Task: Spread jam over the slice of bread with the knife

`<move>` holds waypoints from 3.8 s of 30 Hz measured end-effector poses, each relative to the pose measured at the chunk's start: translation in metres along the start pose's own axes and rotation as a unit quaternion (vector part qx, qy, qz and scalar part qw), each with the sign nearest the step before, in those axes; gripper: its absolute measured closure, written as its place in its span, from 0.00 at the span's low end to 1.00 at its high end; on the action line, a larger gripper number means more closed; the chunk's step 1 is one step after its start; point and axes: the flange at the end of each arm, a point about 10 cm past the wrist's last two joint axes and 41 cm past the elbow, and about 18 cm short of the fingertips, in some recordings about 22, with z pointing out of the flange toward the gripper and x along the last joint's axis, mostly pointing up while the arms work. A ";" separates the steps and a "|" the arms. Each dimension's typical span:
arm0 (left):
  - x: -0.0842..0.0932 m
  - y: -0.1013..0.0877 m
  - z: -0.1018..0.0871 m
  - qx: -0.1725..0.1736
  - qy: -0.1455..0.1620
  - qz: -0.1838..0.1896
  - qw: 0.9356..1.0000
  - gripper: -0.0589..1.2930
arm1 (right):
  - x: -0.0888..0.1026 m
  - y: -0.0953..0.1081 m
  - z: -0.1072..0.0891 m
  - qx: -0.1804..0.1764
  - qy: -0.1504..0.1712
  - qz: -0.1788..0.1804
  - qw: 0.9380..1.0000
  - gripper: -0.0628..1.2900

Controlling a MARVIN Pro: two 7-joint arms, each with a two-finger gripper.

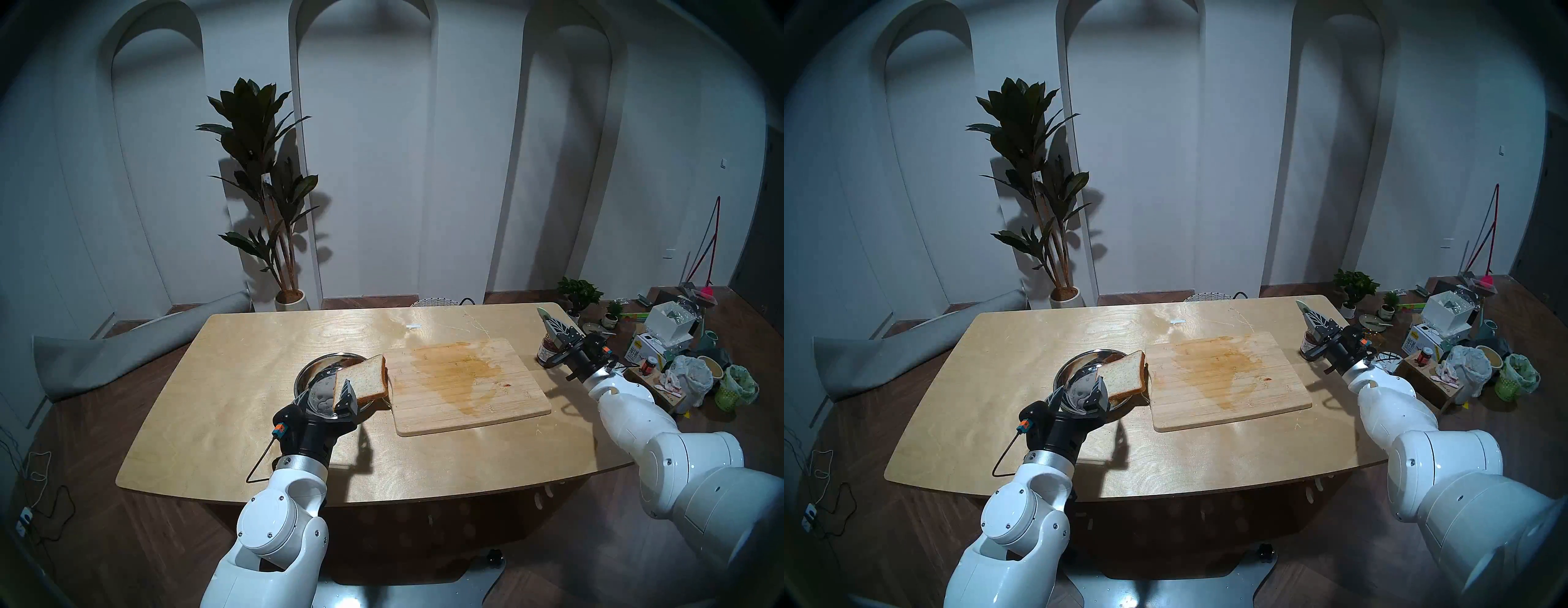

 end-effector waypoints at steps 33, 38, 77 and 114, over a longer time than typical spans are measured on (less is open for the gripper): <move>-0.002 0.022 0.007 -0.030 -0.020 0.023 0.999 0.04 | -0.016 -0.001 -0.025 -0.093 0.042 0.163 0.981 0.98; -0.001 0.023 0.008 -0.031 -0.018 0.024 0.999 0.04 | -0.016 0.000 -0.019 -0.096 0.033 0.188 0.977 0.98; 0.003 0.014 0.003 -0.019 -0.015 0.010 1.000 0.04 | -0.018 0.002 -0.009 -0.111 -0.030 0.247 0.962 0.98; 0.004 0.007 -0.009 -0.009 -0.013 0.000 1.000 0.04 | 0.021 0.001 -0.005 -0.044 -0.100 0.126 0.986 0.98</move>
